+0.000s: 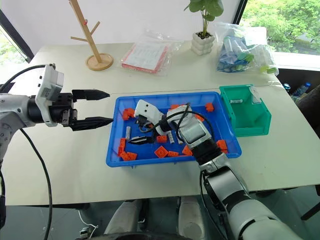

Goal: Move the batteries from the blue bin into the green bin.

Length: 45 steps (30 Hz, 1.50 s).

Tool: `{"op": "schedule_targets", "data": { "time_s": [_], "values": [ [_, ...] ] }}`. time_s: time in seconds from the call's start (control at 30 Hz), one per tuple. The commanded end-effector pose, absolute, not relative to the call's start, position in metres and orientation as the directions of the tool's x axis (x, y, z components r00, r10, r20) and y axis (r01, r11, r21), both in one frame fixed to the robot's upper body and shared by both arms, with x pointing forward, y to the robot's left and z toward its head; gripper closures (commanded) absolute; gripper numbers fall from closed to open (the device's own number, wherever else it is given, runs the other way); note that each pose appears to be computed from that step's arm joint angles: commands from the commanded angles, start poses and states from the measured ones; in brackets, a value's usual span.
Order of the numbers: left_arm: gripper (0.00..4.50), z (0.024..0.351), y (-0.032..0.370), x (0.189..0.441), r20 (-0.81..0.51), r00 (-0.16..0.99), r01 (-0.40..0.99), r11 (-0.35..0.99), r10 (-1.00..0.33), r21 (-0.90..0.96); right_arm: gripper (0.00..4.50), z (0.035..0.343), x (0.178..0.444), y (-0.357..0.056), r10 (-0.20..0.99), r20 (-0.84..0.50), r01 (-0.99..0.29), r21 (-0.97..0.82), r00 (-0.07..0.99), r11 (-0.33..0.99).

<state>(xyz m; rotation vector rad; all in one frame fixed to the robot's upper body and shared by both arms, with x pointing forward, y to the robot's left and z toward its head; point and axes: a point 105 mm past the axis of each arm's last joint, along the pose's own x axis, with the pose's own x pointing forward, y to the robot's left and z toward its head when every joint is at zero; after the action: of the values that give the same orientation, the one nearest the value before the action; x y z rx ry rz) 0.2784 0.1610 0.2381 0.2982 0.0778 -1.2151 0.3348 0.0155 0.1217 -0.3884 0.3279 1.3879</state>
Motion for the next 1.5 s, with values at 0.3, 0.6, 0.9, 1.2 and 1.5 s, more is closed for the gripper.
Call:
{"op": "schedule_targets", "data": {
  "time_s": [0.3, 0.6, 0.9, 1.2, 1.5],
  "values": [
    [0.0, 0.241, 0.167, 0.273, -0.226, 0.354, 0.927, 0.309, -0.907, 0.212, 0.05, 0.125, 0.335, 0.032, 0.899, -0.41, -0.98, -0.179, 0.155, 0.087],
    [0.0, 0.234, 0.182, 0.266, -0.282, 0.372, 0.923, 0.321, -0.884, 0.212, 0.05, 0.116, 0.335, 0.045, 0.901, -0.411, -0.978, -0.196, 0.141, 0.064],
    [0.0, 0.236, 0.184, 0.266, -0.277, 0.381, 0.919, 0.328, -0.882, 0.221, 0.56, 0.116, 0.34, 0.045, 0.903, -0.399, -0.974, -0.212, 0.161, 0.08],
    [0.0, 0.237, 0.177, 0.272, -0.259, 0.365, 0.923, 0.312, -0.894, 0.223, 1.79, 0.131, 0.334, 0.038, 0.91, -0.387, -0.971, -0.232, 0.147, 0.058],
    [0.0, 0.236, 0.17, 0.276, -0.248, 0.341, 0.931, 0.29, -0.907, 0.221, 1.79, 0.189, 0.333, -0.01, 0.907, -0.335, -0.933, -0.333, 0.255, 0.139]
  ]
}}
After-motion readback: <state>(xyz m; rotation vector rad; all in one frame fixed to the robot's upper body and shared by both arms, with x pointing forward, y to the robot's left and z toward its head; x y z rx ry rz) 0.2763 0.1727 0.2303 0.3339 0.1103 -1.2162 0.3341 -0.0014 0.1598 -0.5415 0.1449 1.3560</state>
